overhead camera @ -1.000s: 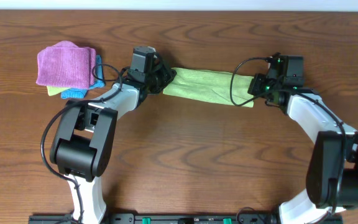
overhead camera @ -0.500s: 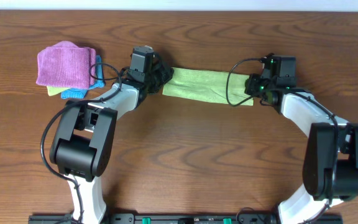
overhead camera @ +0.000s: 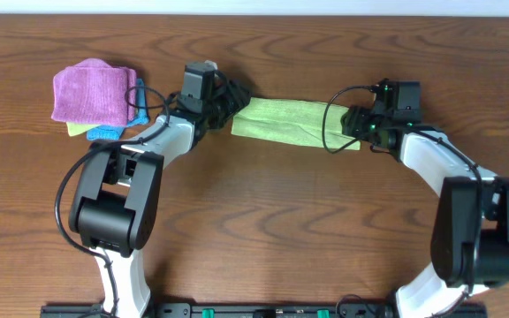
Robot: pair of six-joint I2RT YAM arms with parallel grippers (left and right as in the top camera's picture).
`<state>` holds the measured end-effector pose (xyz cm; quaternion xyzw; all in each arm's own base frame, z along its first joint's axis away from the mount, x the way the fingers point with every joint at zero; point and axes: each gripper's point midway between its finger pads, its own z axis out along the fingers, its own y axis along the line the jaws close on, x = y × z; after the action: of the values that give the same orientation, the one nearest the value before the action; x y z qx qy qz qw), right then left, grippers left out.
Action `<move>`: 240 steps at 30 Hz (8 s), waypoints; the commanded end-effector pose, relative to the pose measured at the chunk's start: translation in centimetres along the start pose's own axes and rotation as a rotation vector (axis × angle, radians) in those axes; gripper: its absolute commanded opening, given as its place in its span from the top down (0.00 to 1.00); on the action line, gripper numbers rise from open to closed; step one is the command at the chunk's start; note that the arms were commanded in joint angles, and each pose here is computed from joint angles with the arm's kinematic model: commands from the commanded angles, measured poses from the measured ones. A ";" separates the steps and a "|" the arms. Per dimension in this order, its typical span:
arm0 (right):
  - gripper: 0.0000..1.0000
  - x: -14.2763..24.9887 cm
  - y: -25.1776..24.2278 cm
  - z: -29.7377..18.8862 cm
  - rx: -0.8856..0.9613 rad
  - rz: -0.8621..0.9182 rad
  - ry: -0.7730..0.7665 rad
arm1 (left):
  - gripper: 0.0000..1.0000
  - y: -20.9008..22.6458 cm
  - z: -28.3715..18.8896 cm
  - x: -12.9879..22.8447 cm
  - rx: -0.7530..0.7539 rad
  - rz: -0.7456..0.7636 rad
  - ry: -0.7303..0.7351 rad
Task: Fold the cloth
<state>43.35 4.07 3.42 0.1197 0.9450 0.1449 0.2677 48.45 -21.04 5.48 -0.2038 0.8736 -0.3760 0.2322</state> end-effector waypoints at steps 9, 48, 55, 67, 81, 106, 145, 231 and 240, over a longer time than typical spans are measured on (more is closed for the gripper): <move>0.32 -0.8 1.5 -5.9 0.011 0.086 -0.001 | 0.73 -3.4 -1.4 0.1 -0.016 0.099 0.149; 0.32 1.9 1.7 -6.3 0.009 0.310 0.112 | 0.93 -2.7 -2.4 0.3 -0.220 0.256 0.147; 0.28 2.6 1.9 -6.4 0.001 0.350 0.144 | 0.94 -1.9 -0.6 -0.3 -0.259 0.286 0.090; 0.24 3.6 1.0 -5.4 0.046 0.367 0.178 | 0.94 2.8 3.1 1.2 -0.322 0.232 0.140; 0.27 5.4 1.2 -1.7 0.063 0.368 0.237 | 0.94 3.9 3.3 1.4 -0.360 0.228 0.143; 0.34 6.3 0.2 3.0 0.090 0.364 0.231 | 0.95 5.6 2.4 2.3 -0.437 0.209 0.183; 0.99 3.1 1.5 2.0 0.063 0.194 0.102 | 0.94 6.6 1.8 2.9 -0.485 0.196 0.210; 0.99 4.5 23.3 -1.5 -0.320 -0.237 -0.038 | 0.94 3.8 -1.8 -0.2 -0.420 0.194 0.163; 0.99 5.0 23.6 -1.2 -0.317 -0.261 -0.035 | 0.94 3.2 -3.2 -2.0 -0.395 0.193 0.125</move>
<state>41.63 26.73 9.82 -0.0321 0.9152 0.2579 0.3079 47.50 -16.69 3.67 -0.1456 0.9611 -0.1807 0.1498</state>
